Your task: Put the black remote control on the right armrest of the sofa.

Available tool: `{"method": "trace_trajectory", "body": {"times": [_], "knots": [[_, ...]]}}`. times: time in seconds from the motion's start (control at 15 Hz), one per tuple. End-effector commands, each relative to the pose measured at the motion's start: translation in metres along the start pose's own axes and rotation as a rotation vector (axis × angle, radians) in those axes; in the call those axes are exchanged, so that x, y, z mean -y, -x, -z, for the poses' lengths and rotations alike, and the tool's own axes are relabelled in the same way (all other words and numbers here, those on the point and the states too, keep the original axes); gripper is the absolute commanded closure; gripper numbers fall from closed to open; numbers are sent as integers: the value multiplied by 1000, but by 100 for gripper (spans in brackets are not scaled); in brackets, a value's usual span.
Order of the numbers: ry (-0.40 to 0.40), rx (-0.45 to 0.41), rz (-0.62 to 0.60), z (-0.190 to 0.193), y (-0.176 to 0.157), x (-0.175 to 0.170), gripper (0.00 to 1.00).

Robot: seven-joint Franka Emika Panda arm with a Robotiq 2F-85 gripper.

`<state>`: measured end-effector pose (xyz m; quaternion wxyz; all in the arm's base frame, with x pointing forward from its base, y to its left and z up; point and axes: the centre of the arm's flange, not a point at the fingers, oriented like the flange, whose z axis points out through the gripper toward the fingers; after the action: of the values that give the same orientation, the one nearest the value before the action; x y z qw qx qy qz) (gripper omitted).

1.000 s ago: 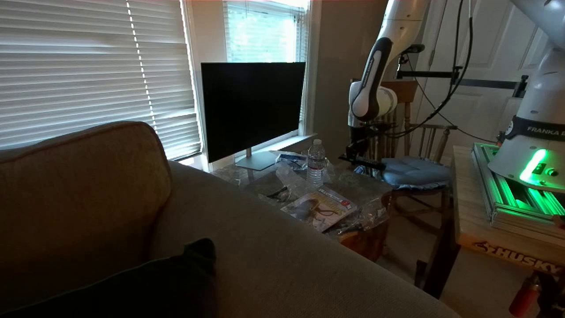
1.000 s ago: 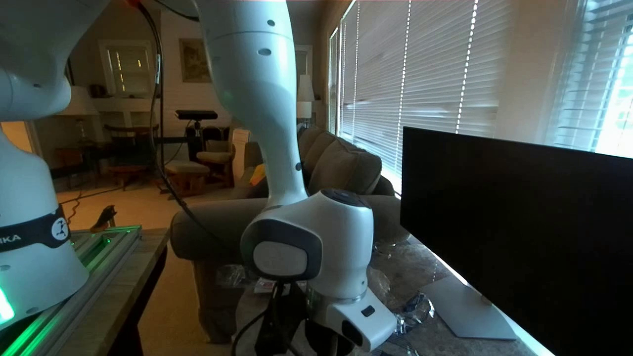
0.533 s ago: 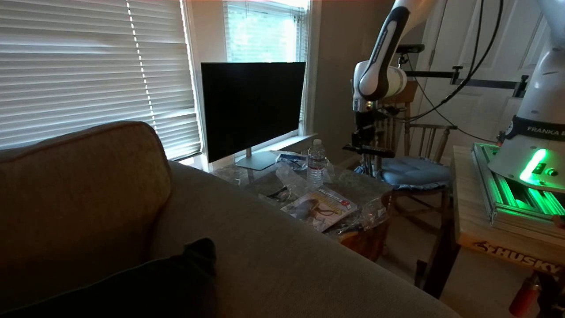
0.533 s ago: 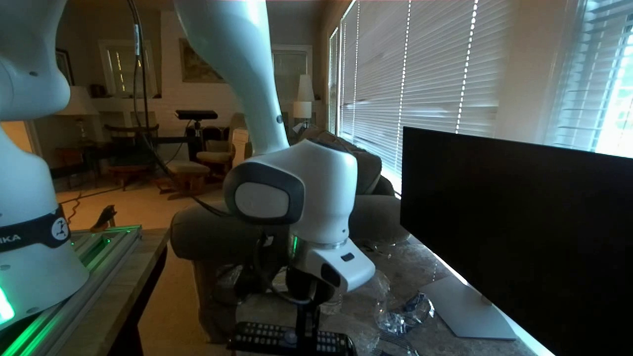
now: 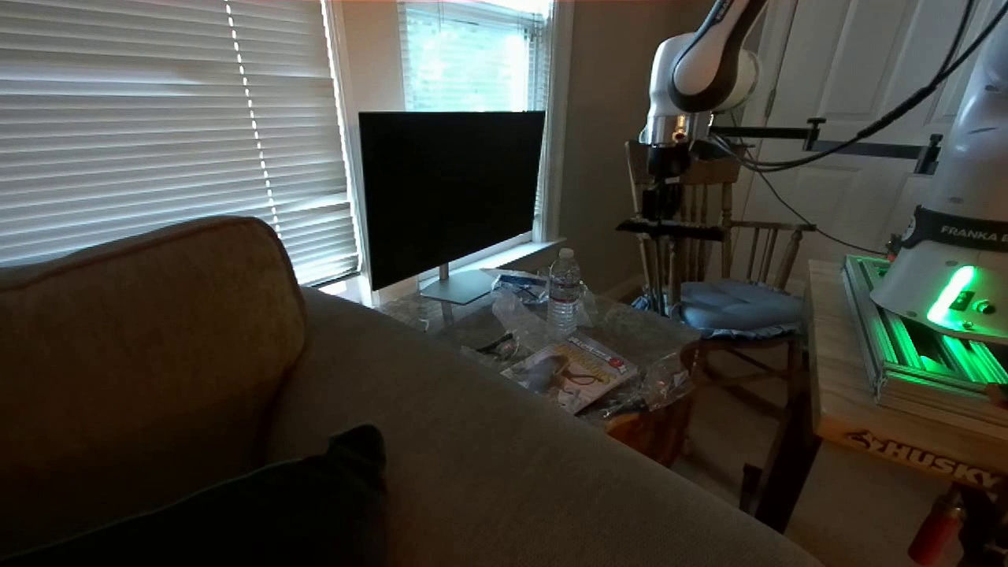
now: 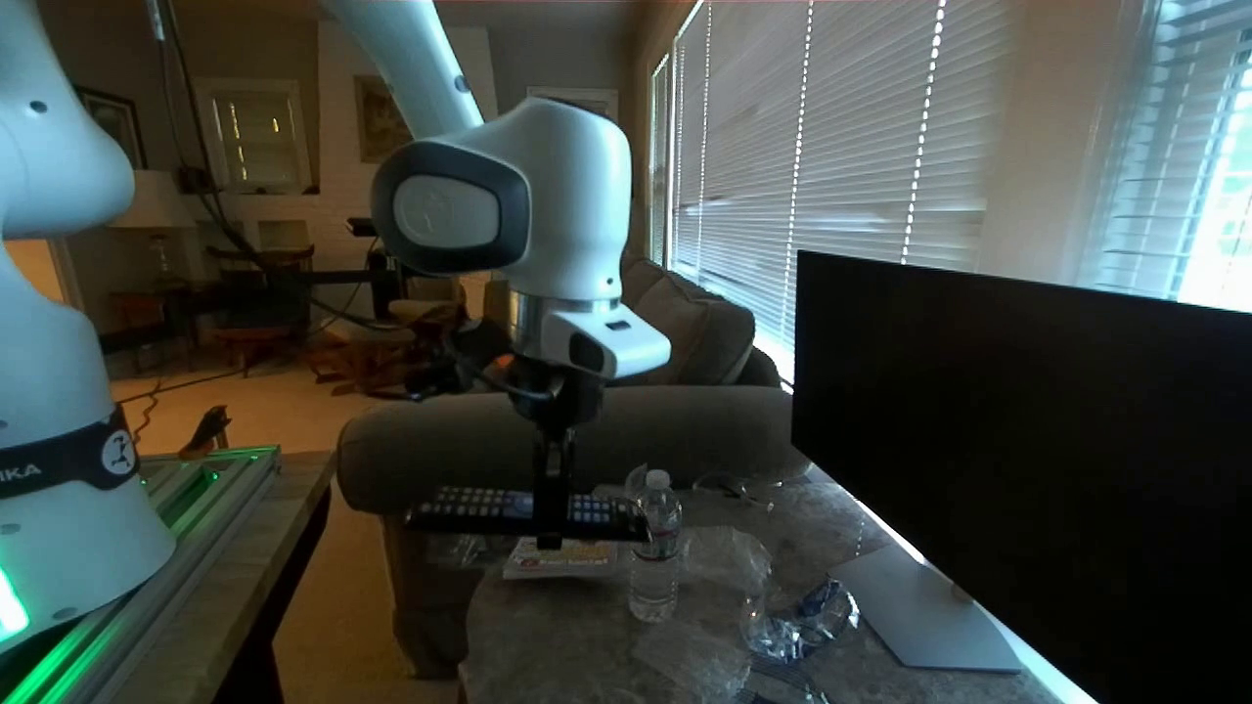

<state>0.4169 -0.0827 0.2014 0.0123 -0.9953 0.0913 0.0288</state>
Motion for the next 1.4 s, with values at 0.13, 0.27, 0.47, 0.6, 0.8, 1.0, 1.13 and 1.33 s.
{"method": "trace_trajectory", "body": {"times": [0.13, 0.27, 0.47, 0.6, 0.8, 1.0, 1.13, 1.33], "knots": [[-66, -50, 47, 69, 50, 70, 73], [-87, -72, 69, 80, 63, 102, 73], [-96, -111, 87, 92, 82, 150, 73], [-101, -134, 83, 99, 89, 182, 73], [-122, -135, 63, 104, 105, 226, 73], [-165, -124, 11, 106, 118, 267, 73], [-195, -123, -35, 108, 124, 290, 73], [-248, -130, -114, 111, 125, 315, 73]]}}
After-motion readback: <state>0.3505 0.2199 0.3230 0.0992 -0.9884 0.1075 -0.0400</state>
